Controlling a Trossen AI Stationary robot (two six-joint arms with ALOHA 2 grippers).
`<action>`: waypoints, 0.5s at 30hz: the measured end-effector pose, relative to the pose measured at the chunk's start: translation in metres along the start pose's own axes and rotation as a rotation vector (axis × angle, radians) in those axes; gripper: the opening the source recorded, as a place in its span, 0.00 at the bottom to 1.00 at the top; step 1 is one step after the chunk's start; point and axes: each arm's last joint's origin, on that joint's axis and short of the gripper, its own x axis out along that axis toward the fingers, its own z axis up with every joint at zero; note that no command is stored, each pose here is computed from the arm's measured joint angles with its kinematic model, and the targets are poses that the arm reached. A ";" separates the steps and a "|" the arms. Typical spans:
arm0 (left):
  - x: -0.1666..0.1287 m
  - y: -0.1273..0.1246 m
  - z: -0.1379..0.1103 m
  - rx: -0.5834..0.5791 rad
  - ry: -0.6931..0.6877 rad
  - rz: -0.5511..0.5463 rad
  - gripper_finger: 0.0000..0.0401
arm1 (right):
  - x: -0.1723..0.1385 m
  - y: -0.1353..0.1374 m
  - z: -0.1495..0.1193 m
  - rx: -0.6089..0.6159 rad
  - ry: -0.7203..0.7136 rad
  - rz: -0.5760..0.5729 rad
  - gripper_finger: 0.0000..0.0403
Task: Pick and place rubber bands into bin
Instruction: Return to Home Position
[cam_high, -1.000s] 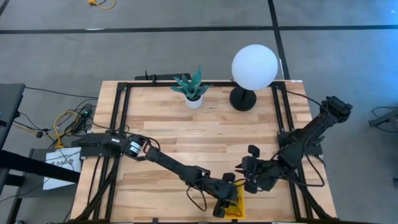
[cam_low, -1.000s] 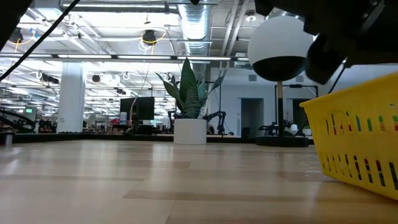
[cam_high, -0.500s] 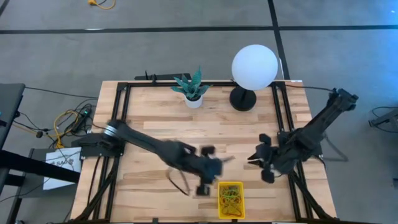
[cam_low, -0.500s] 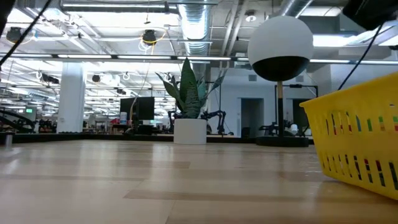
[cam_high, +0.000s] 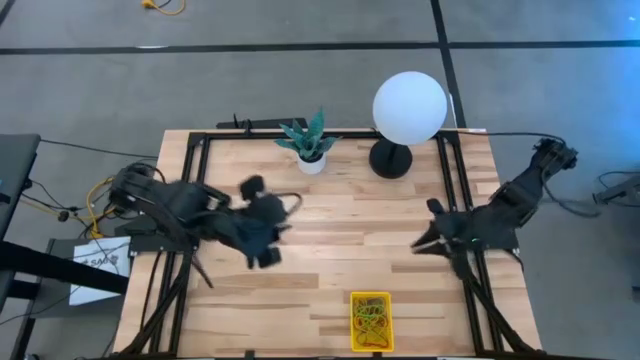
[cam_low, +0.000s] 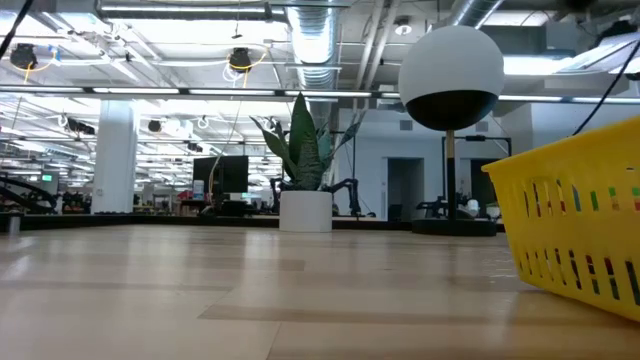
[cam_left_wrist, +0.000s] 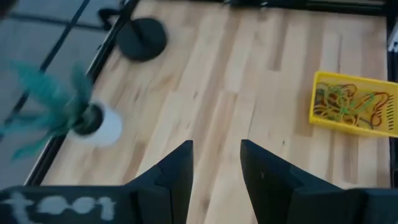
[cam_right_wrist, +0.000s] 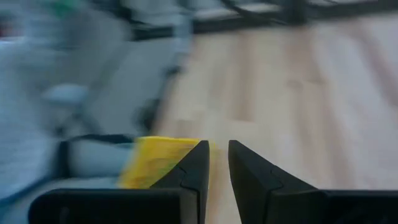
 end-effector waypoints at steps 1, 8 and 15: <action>-0.008 0.007 -0.003 -0.021 0.007 0.003 0.31 | -0.007 0.000 0.001 -0.019 -0.016 0.069 0.14; -0.050 0.024 -0.032 -0.113 -0.100 0.017 0.31 | -0.038 -0.017 -0.017 -0.128 -0.161 0.236 0.14; -0.056 0.030 -0.108 -0.250 -0.284 -0.026 0.31 | -0.014 -0.028 -0.074 -0.096 -0.333 0.432 0.14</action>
